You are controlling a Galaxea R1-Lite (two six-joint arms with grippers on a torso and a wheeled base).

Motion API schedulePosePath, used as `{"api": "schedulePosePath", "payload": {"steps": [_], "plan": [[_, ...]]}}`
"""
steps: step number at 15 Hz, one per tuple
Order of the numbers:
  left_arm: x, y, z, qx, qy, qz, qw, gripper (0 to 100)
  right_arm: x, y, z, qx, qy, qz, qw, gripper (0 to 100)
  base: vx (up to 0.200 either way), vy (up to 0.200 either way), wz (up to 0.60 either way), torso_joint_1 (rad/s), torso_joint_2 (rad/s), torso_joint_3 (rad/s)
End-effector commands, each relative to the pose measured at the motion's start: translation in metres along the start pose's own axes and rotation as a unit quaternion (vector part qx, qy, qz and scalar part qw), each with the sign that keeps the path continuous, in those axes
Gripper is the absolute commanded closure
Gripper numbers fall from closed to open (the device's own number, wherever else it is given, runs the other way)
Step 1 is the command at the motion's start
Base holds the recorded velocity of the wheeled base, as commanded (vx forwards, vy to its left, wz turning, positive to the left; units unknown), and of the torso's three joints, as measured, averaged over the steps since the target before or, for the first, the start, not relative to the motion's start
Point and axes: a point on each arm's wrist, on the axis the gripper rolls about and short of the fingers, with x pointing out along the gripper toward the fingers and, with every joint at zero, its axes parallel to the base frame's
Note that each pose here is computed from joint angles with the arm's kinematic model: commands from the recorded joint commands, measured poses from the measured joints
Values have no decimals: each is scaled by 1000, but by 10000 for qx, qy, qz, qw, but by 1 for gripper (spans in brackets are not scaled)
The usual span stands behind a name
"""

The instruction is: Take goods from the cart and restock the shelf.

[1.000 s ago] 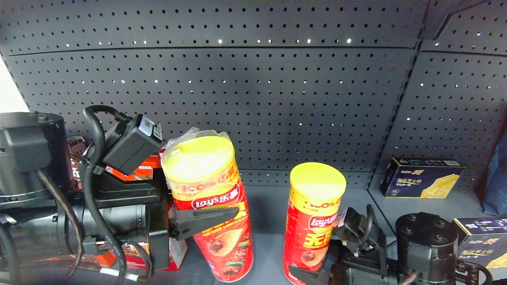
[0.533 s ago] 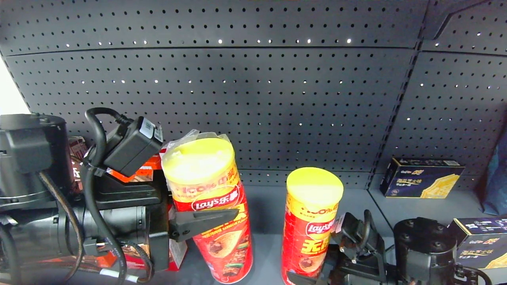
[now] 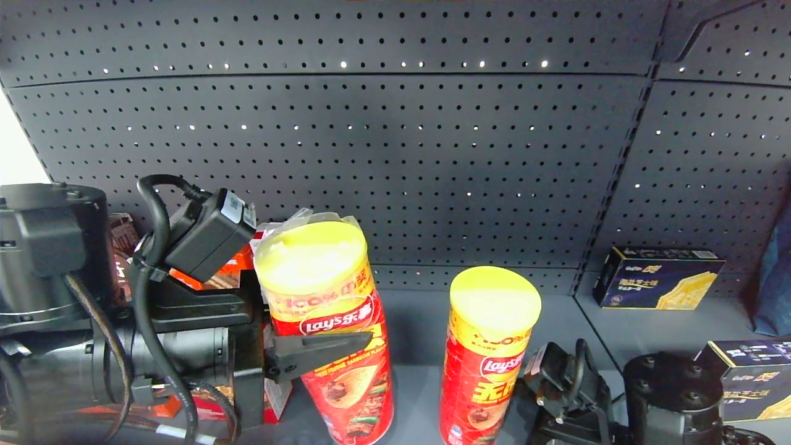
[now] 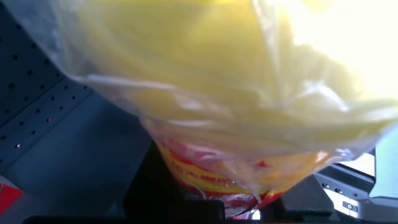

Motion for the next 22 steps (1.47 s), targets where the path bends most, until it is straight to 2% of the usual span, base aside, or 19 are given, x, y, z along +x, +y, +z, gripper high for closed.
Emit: {"api": "schedulePosePath", "payload": {"steps": [1, 17, 22], "plan": [[1, 0, 0, -3, 6, -7, 10000, 100, -13, -1, 0, 5, -61, -65, 10000, 0, 0, 0, 0, 0, 0, 0], [0, -1, -3, -20, 30, -17, 10000, 100, 3, -7, 13, 0, -267, -271, 9993, 0, 0, 0, 0, 0, 0, 0], [-1, -1, -5, -30, 55, -19, 10000, 100, -43, 0, 20, -89, -729, -319, 9968, 0, 0, 0, 0, 0, 0, 0]]}}
